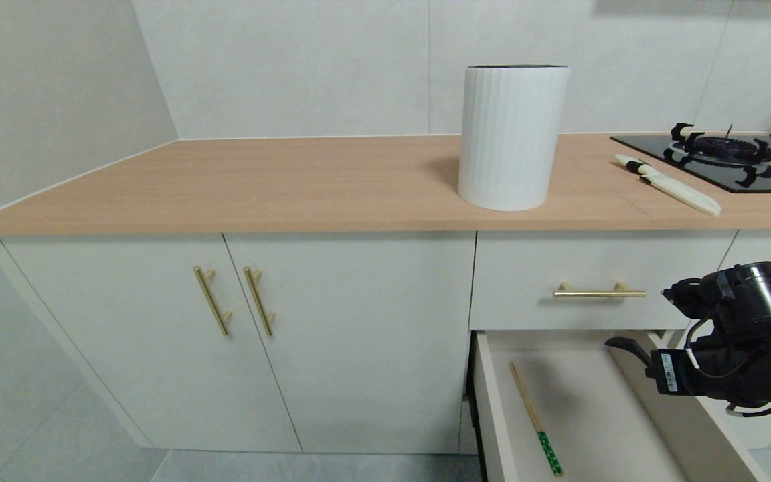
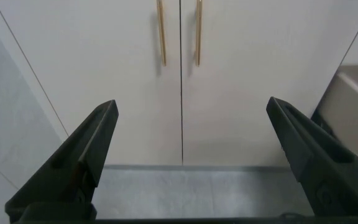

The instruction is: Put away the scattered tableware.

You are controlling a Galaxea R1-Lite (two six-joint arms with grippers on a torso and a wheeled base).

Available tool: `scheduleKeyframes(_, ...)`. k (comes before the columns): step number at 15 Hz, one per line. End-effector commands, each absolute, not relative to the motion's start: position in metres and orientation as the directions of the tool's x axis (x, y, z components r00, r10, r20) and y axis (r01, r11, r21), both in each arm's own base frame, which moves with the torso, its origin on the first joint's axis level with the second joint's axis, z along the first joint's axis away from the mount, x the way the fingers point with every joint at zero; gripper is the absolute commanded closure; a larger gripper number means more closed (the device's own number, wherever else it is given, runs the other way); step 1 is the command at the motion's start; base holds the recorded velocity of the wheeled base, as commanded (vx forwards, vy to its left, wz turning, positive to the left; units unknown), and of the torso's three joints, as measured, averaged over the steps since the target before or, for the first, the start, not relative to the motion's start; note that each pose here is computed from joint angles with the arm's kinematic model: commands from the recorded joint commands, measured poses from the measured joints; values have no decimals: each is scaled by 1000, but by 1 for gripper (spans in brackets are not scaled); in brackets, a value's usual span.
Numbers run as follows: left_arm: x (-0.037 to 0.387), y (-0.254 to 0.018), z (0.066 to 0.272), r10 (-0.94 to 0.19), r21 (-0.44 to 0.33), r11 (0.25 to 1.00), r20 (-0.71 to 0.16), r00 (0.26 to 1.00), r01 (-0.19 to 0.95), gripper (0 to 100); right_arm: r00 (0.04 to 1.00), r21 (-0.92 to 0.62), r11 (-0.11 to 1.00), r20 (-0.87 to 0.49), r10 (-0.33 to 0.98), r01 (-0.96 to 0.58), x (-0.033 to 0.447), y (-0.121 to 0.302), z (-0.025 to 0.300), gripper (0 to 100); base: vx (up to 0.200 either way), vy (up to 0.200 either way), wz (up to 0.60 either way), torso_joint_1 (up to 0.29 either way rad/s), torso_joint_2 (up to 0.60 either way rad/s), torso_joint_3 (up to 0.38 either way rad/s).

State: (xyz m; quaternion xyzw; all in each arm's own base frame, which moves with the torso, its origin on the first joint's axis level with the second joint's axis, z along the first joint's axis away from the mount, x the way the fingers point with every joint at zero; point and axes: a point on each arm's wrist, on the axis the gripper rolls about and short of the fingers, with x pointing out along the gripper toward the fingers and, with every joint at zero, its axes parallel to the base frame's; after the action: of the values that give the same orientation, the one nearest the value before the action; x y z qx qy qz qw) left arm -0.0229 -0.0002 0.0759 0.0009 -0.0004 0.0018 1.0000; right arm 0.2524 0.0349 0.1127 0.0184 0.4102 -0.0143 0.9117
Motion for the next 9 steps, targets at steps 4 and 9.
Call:
scheduleKeyframes(4, -23, 0, 76, 3, 2, 1000, -2, 1000, -3, 0, 658, 19, 999, -753, -5, 30, 253, 38, 106, 100, 0, 0, 0, -89, 409, 317)
scheduleKeyframes(9, -23, 0, 76, 3, 2, 1000, -2, 1000, -3, 0, 651, 18, 999, -759, -4, 27, 254, 39, 103, 100, 0, 0, 0, -12, 61, 41)
